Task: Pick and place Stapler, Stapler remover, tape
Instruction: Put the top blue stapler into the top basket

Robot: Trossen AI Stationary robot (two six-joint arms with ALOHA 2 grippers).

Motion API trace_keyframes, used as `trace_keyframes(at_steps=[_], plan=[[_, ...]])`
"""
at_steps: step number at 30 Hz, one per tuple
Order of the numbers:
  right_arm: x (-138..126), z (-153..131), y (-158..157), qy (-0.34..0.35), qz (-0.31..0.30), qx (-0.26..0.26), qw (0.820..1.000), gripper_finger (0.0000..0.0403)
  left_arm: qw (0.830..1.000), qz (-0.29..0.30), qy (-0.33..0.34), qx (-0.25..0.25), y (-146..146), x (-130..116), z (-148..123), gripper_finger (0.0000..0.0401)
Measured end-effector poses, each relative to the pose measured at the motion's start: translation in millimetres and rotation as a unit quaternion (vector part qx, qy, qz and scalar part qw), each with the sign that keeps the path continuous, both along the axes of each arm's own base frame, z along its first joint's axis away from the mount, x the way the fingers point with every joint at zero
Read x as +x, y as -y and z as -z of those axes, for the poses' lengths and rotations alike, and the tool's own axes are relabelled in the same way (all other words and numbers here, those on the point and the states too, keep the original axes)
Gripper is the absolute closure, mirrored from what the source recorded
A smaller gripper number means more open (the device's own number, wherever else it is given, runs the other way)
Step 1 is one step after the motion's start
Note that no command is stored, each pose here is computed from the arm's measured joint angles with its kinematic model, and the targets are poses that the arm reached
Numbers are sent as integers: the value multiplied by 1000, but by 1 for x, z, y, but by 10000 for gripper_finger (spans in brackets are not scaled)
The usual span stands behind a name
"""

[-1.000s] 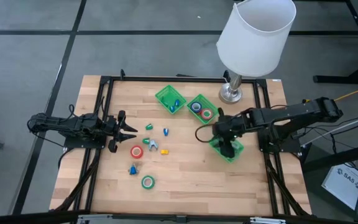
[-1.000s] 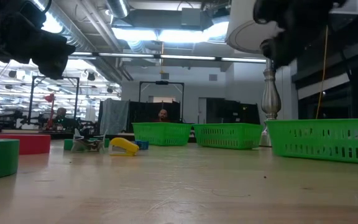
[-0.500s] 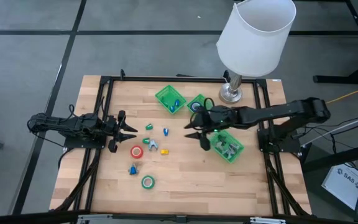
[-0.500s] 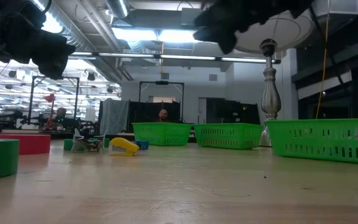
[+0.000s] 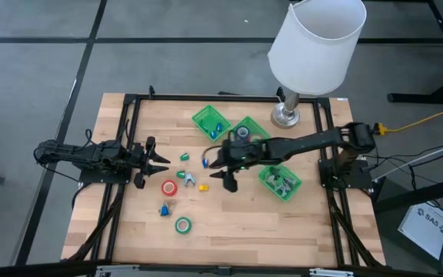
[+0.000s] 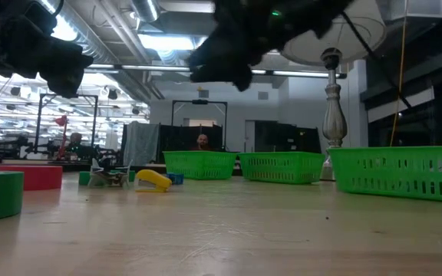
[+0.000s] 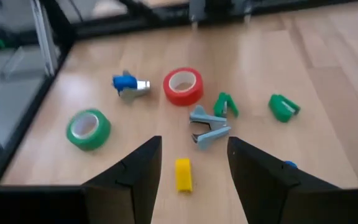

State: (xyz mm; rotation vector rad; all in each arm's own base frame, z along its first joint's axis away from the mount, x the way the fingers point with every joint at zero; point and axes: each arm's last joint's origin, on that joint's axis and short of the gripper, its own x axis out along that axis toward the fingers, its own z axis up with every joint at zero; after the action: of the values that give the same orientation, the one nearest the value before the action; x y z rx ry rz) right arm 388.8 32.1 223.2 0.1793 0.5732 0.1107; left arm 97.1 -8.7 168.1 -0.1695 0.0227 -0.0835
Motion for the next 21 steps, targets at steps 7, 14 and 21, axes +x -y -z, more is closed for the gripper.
trace_keyframes(at_steps=[7,14,21], plan=[[54,-8,-4,-75,-30,-46,996,214,1000,0,0,0,0,0,0,294],[82,-16,-6,-94,-21,-34,995,214,1000,0,0,0,0,0,0,294],[83,-15,-5,-117,-12,-25,993,214,1000,0,0,0,0,0,0,294]])
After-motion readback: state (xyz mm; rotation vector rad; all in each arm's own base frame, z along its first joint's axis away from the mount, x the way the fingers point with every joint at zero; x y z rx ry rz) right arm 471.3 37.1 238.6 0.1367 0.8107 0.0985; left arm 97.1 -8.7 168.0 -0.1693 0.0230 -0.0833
